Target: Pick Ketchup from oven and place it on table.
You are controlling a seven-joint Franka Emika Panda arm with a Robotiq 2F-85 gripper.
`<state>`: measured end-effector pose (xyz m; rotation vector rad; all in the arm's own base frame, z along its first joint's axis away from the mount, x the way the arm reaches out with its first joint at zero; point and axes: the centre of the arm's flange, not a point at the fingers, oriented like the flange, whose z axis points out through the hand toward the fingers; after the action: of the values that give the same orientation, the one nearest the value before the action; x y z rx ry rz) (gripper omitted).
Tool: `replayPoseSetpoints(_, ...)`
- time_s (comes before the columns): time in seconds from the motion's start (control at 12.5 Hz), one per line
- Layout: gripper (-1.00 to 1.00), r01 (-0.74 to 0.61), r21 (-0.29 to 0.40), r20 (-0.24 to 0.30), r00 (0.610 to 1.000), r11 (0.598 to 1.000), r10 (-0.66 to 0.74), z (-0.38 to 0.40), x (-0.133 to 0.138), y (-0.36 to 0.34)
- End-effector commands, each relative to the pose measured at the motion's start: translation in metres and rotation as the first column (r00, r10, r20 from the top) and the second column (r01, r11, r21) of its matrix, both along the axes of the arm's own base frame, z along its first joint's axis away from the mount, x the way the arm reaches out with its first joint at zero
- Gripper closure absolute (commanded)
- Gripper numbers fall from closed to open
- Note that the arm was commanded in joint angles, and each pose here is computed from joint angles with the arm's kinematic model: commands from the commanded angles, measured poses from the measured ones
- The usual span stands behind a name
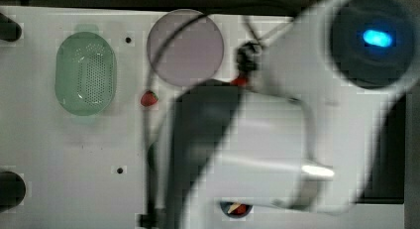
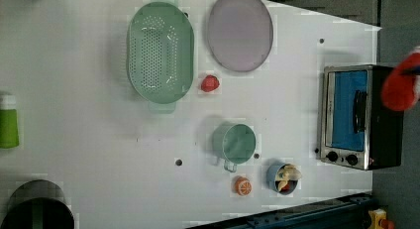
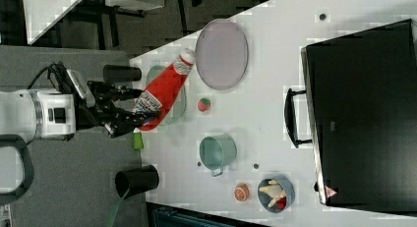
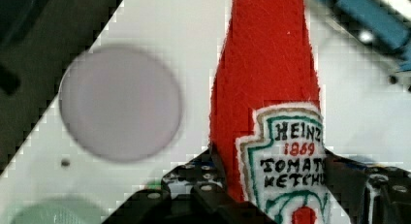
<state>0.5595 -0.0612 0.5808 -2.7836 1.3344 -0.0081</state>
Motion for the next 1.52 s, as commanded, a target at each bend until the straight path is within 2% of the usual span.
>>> replayPoseSetpoints(0.08,-0.26,-0.075,0.011,-0.145,0.987,0.997,0.075,-0.087,0.000,0.033)
replayPoseSetpoints(0.4,-0.26,-0.068,0.002,-0.128,0.989,0.998,0.068,-0.167,-0.011,0.038)
replayPoseSetpoints(0.64,-0.26,-0.060,-0.005,-0.178,0.982,0.998,0.059,-0.243,-0.030,0.036)
replayPoseSetpoints(0.8,-0.26,-0.053,-0.019,-0.173,0.984,0.998,0.049,-0.286,-0.034,0.034)
replayPoseSetpoints(1.04,-0.26,-0.054,-0.035,-0.199,0.979,0.998,0.046,-0.346,-0.037,0.035)
replayPoseSetpoints(1.2,-0.26,-0.061,-0.046,-0.172,0.984,0.997,0.052,-0.374,-0.033,0.039)
replayPoseSetpoints(1.28,-0.32,-0.055,-0.048,-0.153,0.987,0.997,0.047,-0.383,-0.031,0.040)
replayPoseSetpoints(1.52,-0.95,-0.052,-0.046,-0.135,0.990,0.998,0.046,-0.383,-0.027,0.042)
